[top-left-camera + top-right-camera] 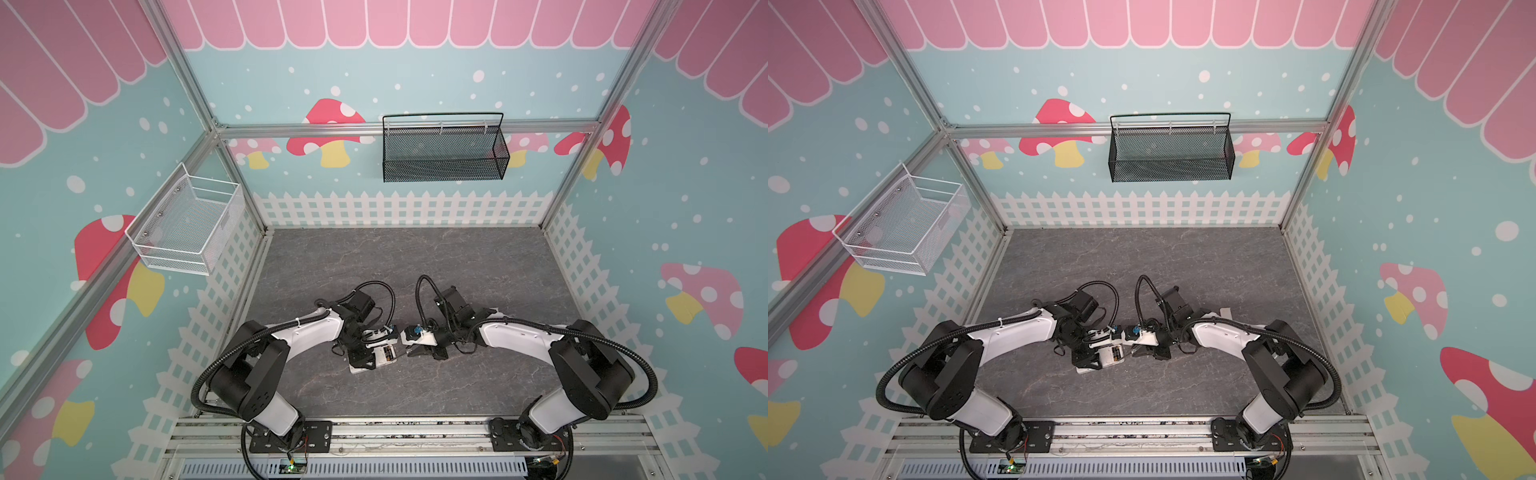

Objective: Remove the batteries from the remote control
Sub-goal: 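Pry the nearer battery out with the screwdriver tip using the right gripper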

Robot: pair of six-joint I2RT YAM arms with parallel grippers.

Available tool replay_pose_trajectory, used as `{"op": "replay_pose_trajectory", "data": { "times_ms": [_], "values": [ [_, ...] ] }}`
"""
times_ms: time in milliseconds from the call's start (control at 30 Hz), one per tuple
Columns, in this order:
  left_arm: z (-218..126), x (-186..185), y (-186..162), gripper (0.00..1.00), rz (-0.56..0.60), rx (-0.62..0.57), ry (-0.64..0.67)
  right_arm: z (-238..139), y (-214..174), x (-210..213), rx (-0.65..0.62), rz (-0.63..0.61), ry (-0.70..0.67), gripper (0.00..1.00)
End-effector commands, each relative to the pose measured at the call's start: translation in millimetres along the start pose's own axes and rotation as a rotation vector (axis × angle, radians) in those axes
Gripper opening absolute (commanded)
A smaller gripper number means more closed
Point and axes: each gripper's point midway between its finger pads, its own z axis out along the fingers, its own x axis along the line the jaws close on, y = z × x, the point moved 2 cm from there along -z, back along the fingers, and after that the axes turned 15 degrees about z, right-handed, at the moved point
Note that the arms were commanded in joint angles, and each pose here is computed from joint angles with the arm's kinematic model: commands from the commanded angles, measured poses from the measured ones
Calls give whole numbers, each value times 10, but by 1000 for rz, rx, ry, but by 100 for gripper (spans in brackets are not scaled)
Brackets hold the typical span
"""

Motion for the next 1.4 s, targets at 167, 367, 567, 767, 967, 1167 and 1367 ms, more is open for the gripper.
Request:
{"op": "replay_pose_trajectory", "data": {
  "times_ms": [167,367,567,767,967,1167,1367],
  "values": [
    [126,-154,-11,35,48,11,-73,66,59,-5,-8,-52,24,0],
    [134,-161,-14,35,52,16,-75,25,147,1,-36,-74,18,0],
    [132,-162,-12,35,55,17,-76,42,127,-10,-33,-76,15,0],
    [137,-169,-11,35,58,20,-76,73,75,-39,-15,-65,9,0],
    [138,-167,-15,35,55,23,-77,116,22,-29,4,-58,19,0],
    [135,-165,-10,35,58,22,-75,146,-18,-91,42,-60,-15,0],
    [134,-165,-11,35,57,21,-76,98,-44,-121,63,-96,-69,0]
  ]
}}
